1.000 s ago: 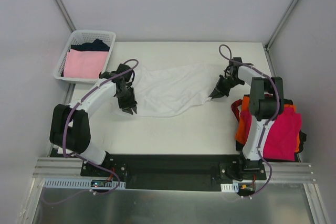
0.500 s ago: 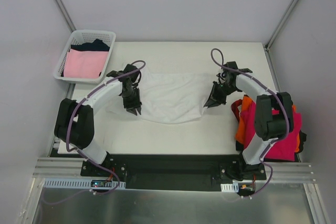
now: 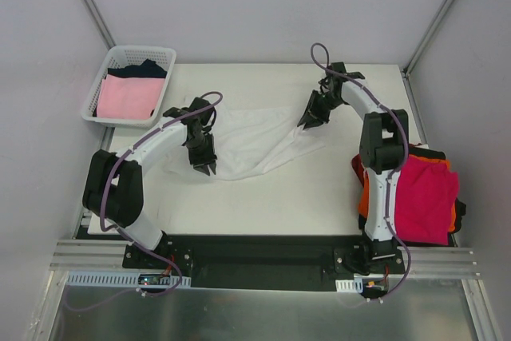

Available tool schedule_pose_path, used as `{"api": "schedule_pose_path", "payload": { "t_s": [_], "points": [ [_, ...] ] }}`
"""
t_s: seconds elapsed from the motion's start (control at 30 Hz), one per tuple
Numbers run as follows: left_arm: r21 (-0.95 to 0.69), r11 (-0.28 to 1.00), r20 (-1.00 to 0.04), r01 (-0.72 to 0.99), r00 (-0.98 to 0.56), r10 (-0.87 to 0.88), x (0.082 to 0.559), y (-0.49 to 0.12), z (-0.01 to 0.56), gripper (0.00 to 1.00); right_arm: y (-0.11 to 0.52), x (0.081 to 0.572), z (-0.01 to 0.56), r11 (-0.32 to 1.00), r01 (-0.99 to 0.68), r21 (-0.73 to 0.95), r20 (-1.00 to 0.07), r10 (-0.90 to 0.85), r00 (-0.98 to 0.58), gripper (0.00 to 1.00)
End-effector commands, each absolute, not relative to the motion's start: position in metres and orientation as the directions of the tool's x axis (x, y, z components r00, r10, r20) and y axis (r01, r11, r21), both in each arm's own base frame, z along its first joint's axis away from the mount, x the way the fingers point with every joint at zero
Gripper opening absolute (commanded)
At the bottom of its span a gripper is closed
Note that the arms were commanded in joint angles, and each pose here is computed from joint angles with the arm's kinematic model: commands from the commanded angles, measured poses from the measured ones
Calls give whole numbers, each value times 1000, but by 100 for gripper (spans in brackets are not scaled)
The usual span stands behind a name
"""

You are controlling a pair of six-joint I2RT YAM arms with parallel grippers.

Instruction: Fold and stack the t-shirts

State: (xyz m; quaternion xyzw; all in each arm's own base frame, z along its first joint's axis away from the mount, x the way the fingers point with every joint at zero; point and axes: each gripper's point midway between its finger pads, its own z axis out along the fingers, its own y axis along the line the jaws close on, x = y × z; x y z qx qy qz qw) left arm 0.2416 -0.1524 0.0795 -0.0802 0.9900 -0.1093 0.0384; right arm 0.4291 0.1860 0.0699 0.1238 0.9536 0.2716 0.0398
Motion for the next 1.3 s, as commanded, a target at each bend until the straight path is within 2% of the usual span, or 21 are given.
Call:
{"api": "schedule_pose_path", "payload": {
  "t_s": [0.0, 0.03, 0.13, 0.27, 0.3, 0.4, 0.63, 1.03, 1.27],
  "points": [
    [-228, 962, -73, -151, -982, -171, 235, -152, 90, 23, 190, 435, 44, 815, 269, 513, 73, 271, -960, 42],
    [-227, 962, -70, -153, -982, -173, 234, -152, 90, 23, 189, 435, 41, 817, 272, 509, 77, 271, -959, 51],
    [-229, 961, -60, -153, -984, -170, 233, -152, 88, 23, 183, 433, 30, 819, 275, 504, 85, 269, -959, 58],
    [-229, 962, -44, -152, -985, -166, 233, -154, 86, 23, 161, 445, 46, 785, 281, 552, 7, 333, -943, 58],
    [-229, 961, -42, -152, -985, -166, 233, -154, 85, 23, 157, 450, 69, 775, 261, 576, -42, 347, -937, 58],
    [-230, 962, -35, -147, -987, -159, 233, -156, 83, 23, 140, 457, 98, 753, 263, 604, -88, 391, -916, 58],
    [-231, 964, -35, -128, -990, -139, 237, -159, 83, 23, 116, 447, 114, 780, 250, 574, -129, 387, -913, 58],
    [-221, 969, -41, -108, -992, -120, 235, -156, 83, 23, 111, 424, 57, 802, 305, 514, -42, 379, -925, 56],
    [-207, 973, -37, -102, -993, -111, 231, -152, 81, 23, 112, 421, 44, 799, 316, 512, -26, 382, -924, 55]
  ]
}}
